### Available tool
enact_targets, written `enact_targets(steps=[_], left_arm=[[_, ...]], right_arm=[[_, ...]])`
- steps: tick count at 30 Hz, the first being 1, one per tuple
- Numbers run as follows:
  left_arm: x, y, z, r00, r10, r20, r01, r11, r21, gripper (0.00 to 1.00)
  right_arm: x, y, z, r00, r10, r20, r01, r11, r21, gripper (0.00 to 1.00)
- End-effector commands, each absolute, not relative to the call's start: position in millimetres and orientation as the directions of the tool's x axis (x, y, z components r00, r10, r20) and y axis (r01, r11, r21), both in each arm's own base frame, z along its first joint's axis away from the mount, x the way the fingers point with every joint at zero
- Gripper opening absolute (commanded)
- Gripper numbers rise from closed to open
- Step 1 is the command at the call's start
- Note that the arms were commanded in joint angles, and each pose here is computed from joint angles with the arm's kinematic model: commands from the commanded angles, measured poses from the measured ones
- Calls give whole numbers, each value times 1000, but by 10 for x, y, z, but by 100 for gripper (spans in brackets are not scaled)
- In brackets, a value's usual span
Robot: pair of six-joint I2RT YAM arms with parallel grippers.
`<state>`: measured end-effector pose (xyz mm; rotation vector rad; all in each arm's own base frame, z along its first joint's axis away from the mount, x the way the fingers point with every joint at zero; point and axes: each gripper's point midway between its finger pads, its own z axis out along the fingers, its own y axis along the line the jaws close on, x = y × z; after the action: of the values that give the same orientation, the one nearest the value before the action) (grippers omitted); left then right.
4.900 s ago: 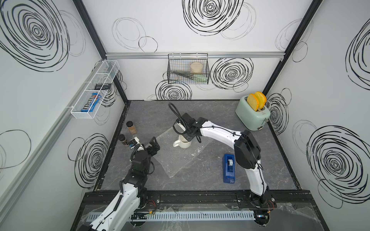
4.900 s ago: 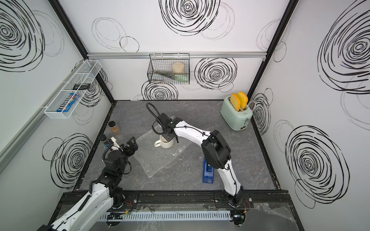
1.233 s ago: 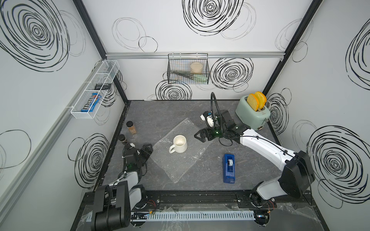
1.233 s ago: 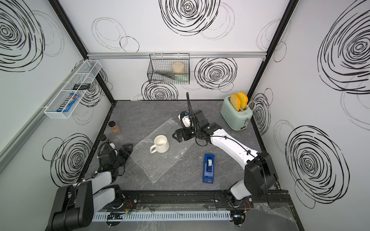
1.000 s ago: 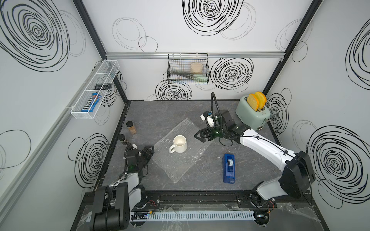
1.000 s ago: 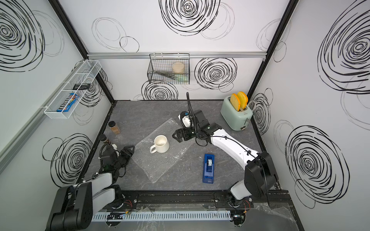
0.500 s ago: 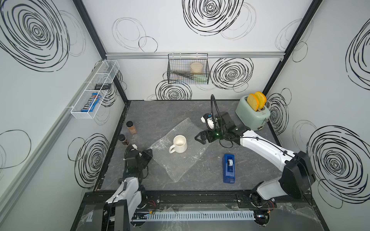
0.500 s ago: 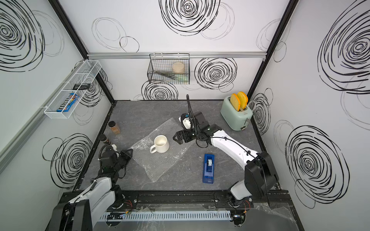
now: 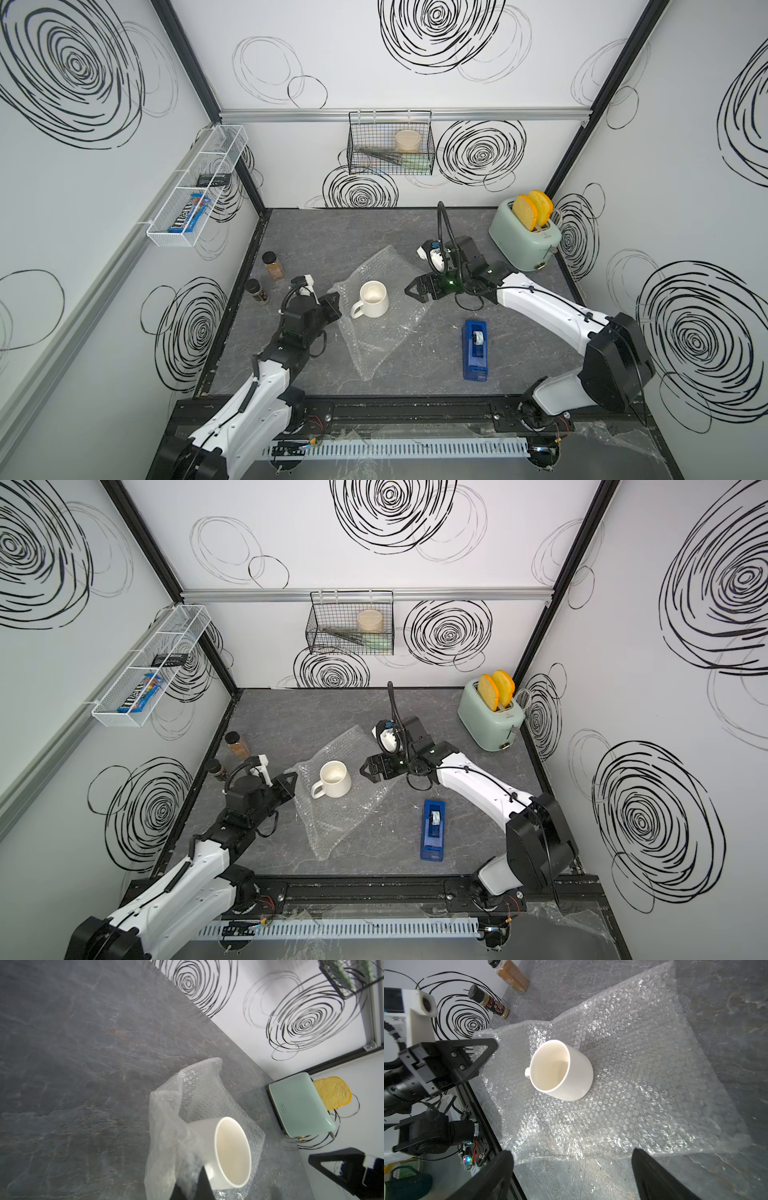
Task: Wrap mugs in bubble wrap
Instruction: Wrap the mug in bubble wrap.
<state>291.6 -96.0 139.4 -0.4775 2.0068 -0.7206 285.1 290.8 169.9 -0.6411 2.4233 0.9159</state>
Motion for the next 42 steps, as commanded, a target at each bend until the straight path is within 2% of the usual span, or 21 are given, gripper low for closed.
enact_targets(steps=[1,8,16,20,23,25,30,37,42], left_arm=[[2974,-1103,1645,-467,-517,-718,13,807,-590,0],[2983,-1703,1738,-520,-318,-792,157,877,-455,0],[3062,-2014,1487,-585,-212,-783,197,899,-391,2],[3063,-2093,1415,-612,-201,-765,215,888,-406,34],[3061,-2122,1411,-623,-219,-751,231,865,-444,48],[3063,-2143,1423,-633,-237,-737,248,840,-483,54],[3053,-2194,1394,-679,-252,-690,277,782,-558,62],[3056,-2176,1337,-737,-282,-615,272,708,-652,67],[3040,-2213,1269,-760,-279,-587,266,691,-672,71]], right_arm=[[2813,2920,1561,-805,-264,-531,-548,674,496,93],[2803,2918,1406,-829,-276,-486,-524,687,504,93],[2763,2934,1259,-846,-293,-446,-510,690,514,91],[2704,2932,1306,-828,-295,-477,-530,690,493,91],[2620,2956,1365,-803,-288,-522,-557,673,486,91],[2553,2966,1368,-790,-293,-539,-573,666,478,91],[2392,3002,1393,-745,-313,-588,-623,643,447,90],[1930,3245,1624,-541,-386,-748,-804,500,323,90],[1771,3316,1585,-484,-422,-767,-838,475,267,89]])
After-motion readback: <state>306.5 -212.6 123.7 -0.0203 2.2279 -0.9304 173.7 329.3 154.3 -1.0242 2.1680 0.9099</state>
